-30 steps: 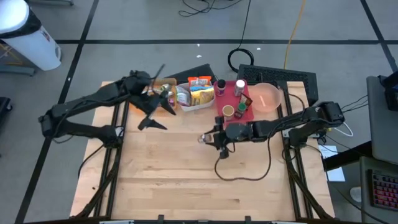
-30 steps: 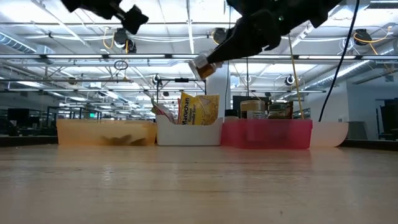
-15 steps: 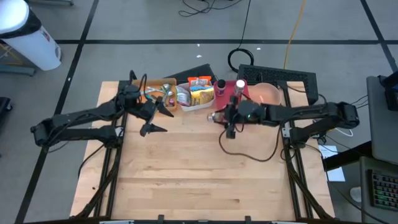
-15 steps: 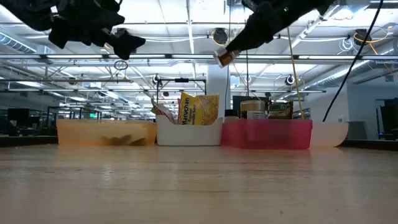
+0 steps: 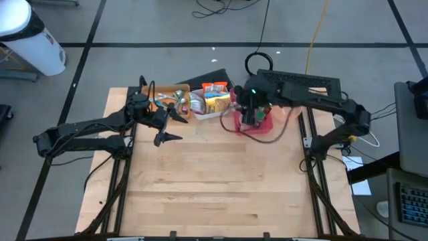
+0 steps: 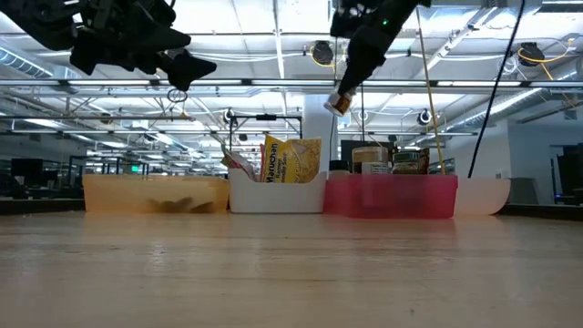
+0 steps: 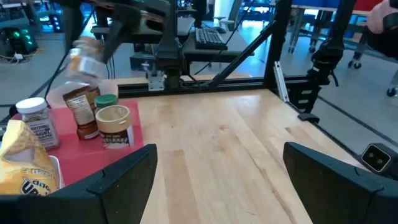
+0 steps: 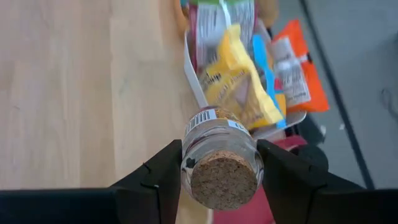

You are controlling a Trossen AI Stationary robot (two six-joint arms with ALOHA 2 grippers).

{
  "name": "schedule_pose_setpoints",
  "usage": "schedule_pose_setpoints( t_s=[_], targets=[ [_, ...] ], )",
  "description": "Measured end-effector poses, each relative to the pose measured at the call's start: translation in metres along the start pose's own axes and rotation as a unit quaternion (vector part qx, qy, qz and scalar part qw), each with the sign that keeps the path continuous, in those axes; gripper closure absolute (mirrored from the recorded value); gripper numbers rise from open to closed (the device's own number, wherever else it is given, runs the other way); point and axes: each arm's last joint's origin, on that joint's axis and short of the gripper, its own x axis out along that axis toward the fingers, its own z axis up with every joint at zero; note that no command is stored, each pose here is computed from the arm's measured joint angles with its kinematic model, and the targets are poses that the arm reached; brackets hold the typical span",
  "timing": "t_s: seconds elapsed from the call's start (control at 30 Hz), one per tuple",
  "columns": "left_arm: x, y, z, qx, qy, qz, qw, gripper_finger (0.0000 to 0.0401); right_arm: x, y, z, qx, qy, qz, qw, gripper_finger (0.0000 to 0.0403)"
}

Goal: Pick & Place Food Item
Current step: Put the brown seasoning bottle into the pink bin

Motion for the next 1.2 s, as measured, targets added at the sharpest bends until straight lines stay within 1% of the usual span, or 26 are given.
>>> schedule_pose_setpoints(
  t_s=[0.23,0.3,0.4,0.6,0.7,0.8,1.1,1.2],
  targets=[
    [0.000,0.000,-0.001,-0.015,0.003,0.001,1.000,0.0045,0.031,-0.039,0.011,0.002,0.100,0.021,0.995,0.0235],
    [0.000,0.000,-0.001,-0.020,0.003,0.001,1.000,0.0045,0.040,-0.047,0.012,0.005,0.135,0.027,0.990,0.0235],
    [0.000,0.000,-0.001,-0.022,0.006,0.000,1.000,0.0045,0.056,-0.057,0.015,0.008,0.164,0.033,0.986,0.0235],
    [0.000,0.000,-0.004,-0.020,0.015,-0.001,1.000,0.0045,0.080,-0.066,0.007,0.015,0.215,0.052,0.975,0.0235],
    [0.000,-0.001,-0.004,-0.022,0.017,-0.001,1.000,0.0045,0.088,-0.069,0.000,0.034,0.231,0.077,0.969,0.0235],
    [0.000,-0.001,-0.005,-0.018,0.020,-0.002,1.000,0.0045,0.094,-0.071,-0.004,0.048,0.240,0.087,0.966,0.0235],
    [0.000,-0.001,-0.006,-0.015,0.025,-0.003,1.000,0.0045,0.118,-0.076,-0.016,0.060,0.269,0.094,0.957,0.0235],
    [0.000,-0.001,-0.006,-0.019,0.025,-0.003,1.000,0.0045,0.125,-0.077,-0.020,0.075,0.280,0.092,0.953,0.0235]
  ],
)
